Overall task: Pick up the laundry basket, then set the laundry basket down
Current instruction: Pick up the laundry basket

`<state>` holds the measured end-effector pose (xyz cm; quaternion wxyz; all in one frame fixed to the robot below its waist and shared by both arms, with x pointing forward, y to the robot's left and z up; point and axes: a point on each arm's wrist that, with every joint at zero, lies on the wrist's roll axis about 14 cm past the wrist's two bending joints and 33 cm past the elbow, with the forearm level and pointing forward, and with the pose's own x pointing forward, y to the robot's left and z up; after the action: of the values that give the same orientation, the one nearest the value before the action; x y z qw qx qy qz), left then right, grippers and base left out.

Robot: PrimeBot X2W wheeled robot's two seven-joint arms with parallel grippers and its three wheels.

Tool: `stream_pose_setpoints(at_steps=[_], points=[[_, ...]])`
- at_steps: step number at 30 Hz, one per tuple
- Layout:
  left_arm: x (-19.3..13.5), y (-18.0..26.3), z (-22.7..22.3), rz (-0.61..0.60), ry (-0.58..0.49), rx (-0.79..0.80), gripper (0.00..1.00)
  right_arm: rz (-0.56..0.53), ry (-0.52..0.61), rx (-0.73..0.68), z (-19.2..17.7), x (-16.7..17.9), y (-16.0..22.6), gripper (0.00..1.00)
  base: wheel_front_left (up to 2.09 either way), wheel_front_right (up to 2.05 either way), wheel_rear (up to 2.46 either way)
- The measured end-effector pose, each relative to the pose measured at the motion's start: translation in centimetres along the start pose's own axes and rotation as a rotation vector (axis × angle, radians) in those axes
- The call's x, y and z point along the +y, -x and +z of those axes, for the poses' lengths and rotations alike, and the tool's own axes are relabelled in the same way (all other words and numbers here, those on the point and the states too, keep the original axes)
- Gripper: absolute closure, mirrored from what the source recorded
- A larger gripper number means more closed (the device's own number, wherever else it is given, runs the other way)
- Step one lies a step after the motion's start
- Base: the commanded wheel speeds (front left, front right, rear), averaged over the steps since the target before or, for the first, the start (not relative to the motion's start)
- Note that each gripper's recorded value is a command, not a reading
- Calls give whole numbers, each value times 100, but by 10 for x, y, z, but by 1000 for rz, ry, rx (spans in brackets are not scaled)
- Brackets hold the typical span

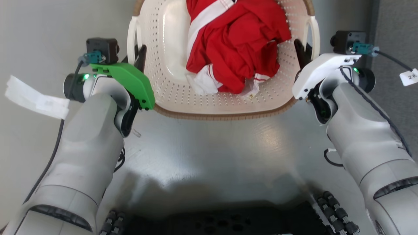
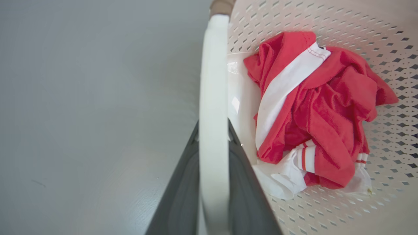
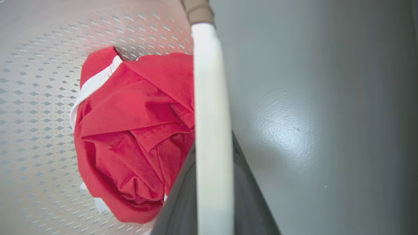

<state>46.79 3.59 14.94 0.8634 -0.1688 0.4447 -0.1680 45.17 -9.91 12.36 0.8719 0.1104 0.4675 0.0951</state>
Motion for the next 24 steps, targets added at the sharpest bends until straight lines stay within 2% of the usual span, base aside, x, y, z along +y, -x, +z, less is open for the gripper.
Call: stream_pose_setpoints(at_steps=[10,24], points=[[-20,24,6,-16,13,-6,100,9,34,-18,13,7,29,100,0,0,0],[-44,67,18,-12,23,-6,100,30,22,-27,33,26,83,100,0,0,0]])
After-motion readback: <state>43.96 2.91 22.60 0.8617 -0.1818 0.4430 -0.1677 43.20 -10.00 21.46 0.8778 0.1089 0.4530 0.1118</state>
